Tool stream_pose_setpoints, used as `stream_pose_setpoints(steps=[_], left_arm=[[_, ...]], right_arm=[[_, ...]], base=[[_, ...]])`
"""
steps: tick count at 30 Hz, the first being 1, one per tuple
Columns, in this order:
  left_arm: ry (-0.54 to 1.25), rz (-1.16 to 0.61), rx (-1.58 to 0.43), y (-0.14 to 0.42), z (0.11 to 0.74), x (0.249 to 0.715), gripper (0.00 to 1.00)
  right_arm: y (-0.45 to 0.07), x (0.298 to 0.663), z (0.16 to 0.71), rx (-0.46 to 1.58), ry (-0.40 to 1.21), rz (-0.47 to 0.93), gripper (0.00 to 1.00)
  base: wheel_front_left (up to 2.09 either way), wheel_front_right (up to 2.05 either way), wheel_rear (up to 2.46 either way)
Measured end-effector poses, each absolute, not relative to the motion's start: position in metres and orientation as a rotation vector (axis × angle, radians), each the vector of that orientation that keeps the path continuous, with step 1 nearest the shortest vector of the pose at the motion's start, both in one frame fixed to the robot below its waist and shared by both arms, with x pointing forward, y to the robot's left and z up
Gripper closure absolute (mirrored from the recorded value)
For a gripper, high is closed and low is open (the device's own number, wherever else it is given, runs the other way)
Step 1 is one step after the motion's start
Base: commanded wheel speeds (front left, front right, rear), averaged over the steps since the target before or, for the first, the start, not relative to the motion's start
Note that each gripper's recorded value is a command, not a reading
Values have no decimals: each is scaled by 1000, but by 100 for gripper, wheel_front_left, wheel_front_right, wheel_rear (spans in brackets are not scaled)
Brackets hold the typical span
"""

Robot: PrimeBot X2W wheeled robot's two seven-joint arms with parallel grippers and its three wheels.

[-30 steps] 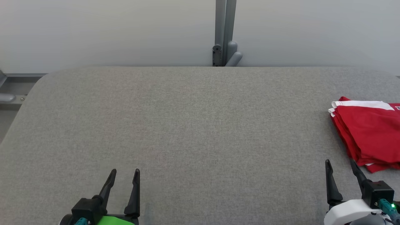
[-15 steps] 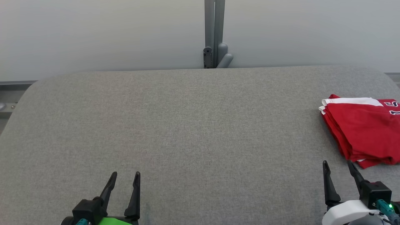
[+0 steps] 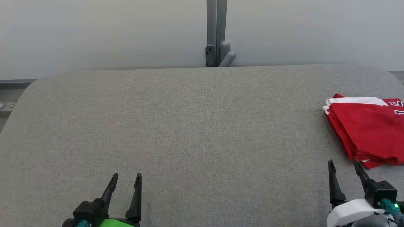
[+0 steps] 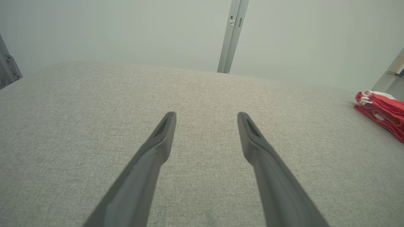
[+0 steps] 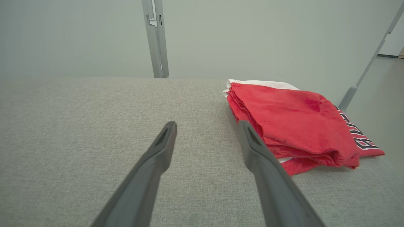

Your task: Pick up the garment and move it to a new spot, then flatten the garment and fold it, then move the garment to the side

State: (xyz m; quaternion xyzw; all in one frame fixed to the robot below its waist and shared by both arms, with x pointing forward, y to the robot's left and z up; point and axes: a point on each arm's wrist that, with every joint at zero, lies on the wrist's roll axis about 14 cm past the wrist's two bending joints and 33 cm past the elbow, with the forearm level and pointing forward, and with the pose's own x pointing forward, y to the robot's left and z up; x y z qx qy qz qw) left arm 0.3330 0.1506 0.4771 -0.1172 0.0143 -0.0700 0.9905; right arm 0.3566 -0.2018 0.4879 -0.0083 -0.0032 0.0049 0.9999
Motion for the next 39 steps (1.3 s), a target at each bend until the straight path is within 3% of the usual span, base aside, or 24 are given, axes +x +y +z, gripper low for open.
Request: stream_pose_setpoints(steps=[19, 20, 27, 39], left_arm=[[22, -114, -238, 158, 478, 329, 0], [24, -121, -237, 156, 478, 329, 100], [103, -107, -268, 154, 455, 318, 100], [121, -34, -468, 167, 454, 323, 100]], right_arm=[[-184, 362, 487, -23, -4, 63, 0], [-184, 362, 487, -23, -5, 66, 100], [-183, 351, 461, 10, 87, 54, 100], [-192, 354, 461, 254, 101, -16, 100]], base=[[0, 0, 0], [0, 0, 0], [0, 0, 0], [0, 0, 0]])
